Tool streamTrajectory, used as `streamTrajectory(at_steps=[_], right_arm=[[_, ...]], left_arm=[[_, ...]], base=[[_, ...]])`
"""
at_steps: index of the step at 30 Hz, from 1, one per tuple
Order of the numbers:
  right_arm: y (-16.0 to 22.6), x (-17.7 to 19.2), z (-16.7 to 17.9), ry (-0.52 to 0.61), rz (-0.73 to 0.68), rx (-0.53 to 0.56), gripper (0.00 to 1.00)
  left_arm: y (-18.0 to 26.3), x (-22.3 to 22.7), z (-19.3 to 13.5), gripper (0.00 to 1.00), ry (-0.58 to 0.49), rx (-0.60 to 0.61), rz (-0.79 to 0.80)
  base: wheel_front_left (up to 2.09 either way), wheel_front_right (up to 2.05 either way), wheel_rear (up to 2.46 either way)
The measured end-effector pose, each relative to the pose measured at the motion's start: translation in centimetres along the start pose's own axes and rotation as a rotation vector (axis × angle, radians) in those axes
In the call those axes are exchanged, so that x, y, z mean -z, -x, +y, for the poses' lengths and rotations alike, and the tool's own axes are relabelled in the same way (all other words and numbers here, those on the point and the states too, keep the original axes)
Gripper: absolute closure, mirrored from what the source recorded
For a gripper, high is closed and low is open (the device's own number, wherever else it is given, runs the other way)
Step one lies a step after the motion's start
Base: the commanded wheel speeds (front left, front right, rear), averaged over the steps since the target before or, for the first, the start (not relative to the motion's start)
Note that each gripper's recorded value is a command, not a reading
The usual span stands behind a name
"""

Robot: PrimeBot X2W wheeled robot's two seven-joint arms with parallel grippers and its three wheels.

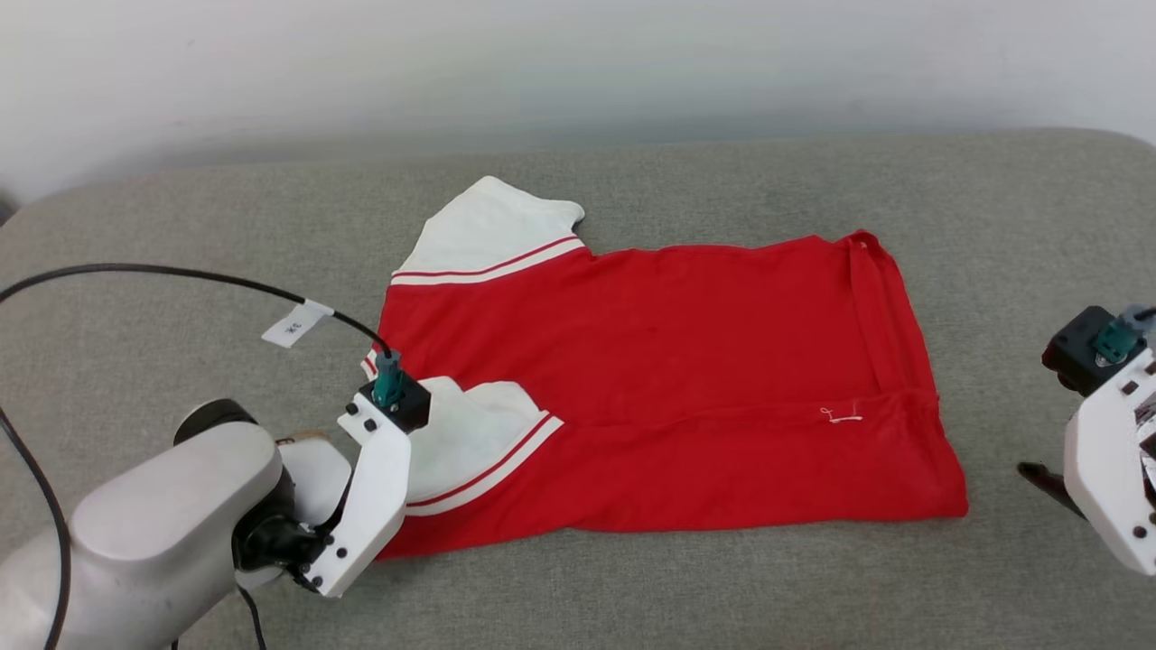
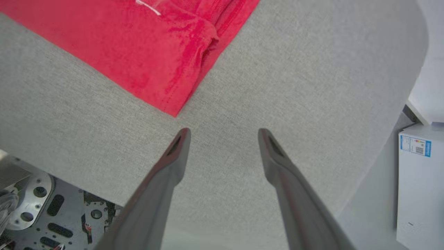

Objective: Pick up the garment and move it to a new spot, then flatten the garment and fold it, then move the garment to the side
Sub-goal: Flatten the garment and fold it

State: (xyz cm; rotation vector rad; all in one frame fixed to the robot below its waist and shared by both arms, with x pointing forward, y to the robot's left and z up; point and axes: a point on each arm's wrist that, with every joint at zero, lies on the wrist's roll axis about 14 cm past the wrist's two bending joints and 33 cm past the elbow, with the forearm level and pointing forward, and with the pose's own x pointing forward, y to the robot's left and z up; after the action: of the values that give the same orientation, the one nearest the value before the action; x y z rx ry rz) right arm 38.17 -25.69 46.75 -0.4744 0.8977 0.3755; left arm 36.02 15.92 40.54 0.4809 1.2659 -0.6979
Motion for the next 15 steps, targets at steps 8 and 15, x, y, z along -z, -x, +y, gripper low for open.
streamTrajectory(at_steps=[8,15], right_arm=[[-2.0,0.9,1.6,-0.006,0.238,-0.11,0.0],[-6.1,2.3,3.4,-0.045,0.342,-0.17,0.0]], left_arm=[[0.1,-1.1,0.4,1.0,-0.027,0.002,-0.032],[-0.6,-1.5,0.7,1.0,-0.025,0.019,-0.049]], base=[[0.0,0.0,0.0],[0.0,0.0,0.0]])
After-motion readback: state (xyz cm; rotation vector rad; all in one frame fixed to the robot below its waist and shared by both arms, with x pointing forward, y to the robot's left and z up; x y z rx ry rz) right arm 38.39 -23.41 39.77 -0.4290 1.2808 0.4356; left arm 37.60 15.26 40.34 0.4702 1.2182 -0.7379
